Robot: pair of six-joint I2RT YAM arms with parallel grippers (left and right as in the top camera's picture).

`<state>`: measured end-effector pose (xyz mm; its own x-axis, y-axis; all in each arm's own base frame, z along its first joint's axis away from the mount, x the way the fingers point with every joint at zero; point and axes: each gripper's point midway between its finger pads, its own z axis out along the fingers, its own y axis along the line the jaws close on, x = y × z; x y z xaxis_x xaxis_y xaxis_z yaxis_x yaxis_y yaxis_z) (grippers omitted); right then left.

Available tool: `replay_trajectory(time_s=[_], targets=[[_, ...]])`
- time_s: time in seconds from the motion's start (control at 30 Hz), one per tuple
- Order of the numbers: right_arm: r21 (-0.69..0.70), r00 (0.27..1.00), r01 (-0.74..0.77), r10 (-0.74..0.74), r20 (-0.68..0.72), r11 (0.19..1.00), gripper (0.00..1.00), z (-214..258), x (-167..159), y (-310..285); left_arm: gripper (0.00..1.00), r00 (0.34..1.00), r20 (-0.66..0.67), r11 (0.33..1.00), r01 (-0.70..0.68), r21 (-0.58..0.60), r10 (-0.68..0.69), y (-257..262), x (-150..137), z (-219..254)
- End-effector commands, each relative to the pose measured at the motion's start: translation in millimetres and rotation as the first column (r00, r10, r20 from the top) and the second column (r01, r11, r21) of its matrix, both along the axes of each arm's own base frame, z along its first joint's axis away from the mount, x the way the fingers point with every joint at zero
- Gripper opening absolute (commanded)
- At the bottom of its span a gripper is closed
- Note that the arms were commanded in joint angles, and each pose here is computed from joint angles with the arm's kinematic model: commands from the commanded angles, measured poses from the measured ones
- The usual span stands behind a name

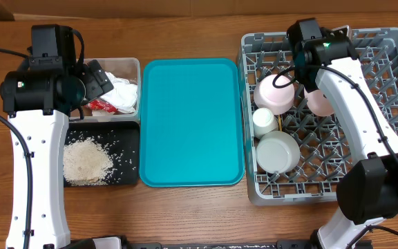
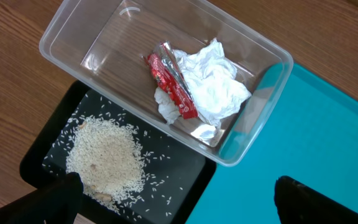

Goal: Sort waste into correct bins and load items into the dishwasher
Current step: 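Lift the white plate and carry it into the rack with the right gripper, then stand the plate upright in the rack tines and open the right gripper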

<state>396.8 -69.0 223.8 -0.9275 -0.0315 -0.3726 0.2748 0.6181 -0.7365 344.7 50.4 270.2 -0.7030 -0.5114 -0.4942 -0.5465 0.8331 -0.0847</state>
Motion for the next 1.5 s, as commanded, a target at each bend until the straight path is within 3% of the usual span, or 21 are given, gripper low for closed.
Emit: replay_trajectory(time_s=[0.0, 0.23, 0.3, 0.37, 0.47, 0.53, 0.63, 0.7, 0.77, 0.87, 1.47], targets=[[0.013, 1.0, -0.023, 0.023, 0.012, 1.0, 0.09, 1, 6, 5, 1.0, 1.0, 0.002, 1.0, -0.001, -0.002, 0.001, -1, 1, 0], [0.127, 0.997, -0.064, 0.058, 0.054, 0.99, 0.28, -11, 18, 24, 1.0, 1.0, 0.002, 1.0, -0.001, -0.002, 0.001, -1, 1, 0], [0.128, 0.997, -0.065, 0.058, 0.055, 0.99, 0.44, -10, 18, 25, 1.0, 1.0, 0.002, 1.0, -0.001, -0.002, 0.001, -1, 1, 0], [0.129, 0.996, -0.066, 0.058, 0.062, 0.989, 0.5, -7, 19, 25, 1.0, 1.0, 0.002, 1.0, -0.001, -0.002, 0.001, -1, 1, 0], [0.139, 0.994, -0.07, 0.058, 0.09, 0.988, 0.74, 7, 20, 26, 1.0, 1.0, 0.002, 1.0, -0.001, -0.002, 0.001, -1, 1, 0], [0.203, 0.988, -0.095, 0.068, 0.137, 0.975, 0.82, 18, 24, 34, 1.0, 1.0, 0.002, 1.0, -0.001, -0.002, 0.001, -1, 1, 0], [0.397, 0.973, -0.19, 0.118, 0.199, 0.898, 0.86, 27, 32, 66, 1.0, 1.0, 0.002, 1.0, -0.001, -0.002, 0.001, -1, 1, 0], [0.565, 0.955, -0.282, 0.172, 0.24, 0.775, 1.0, 32, 34, 102, 1.0, 1.0, 0.002, 1.0, -0.001, -0.002, 0.001, -1, 1, 0], [0.674, 0.943, -0.333, 0.213, 0.257, 0.66, 1.0, 33, 31, 129, 1.0, 1.0, 0.002, 1.0, -0.001, -0.002, 0.001, -1, 1, 0], [0.728, 0.937, -0.348, 0.236, 0.257, 0.59, 1.0, 31, 28, 144, 1.0, 1.0, 0.002, 1.0, -0.001, -0.002, 0.001, -1, 1, 0], [0.73, 0.936, -0.351, 0.235, 0.261, 0.587, 1.0, 33, 27, 144, 1.0, 1.0, 0.002, 1.0, 0.0, -0.002, 0.0, -1, 1, 0]])
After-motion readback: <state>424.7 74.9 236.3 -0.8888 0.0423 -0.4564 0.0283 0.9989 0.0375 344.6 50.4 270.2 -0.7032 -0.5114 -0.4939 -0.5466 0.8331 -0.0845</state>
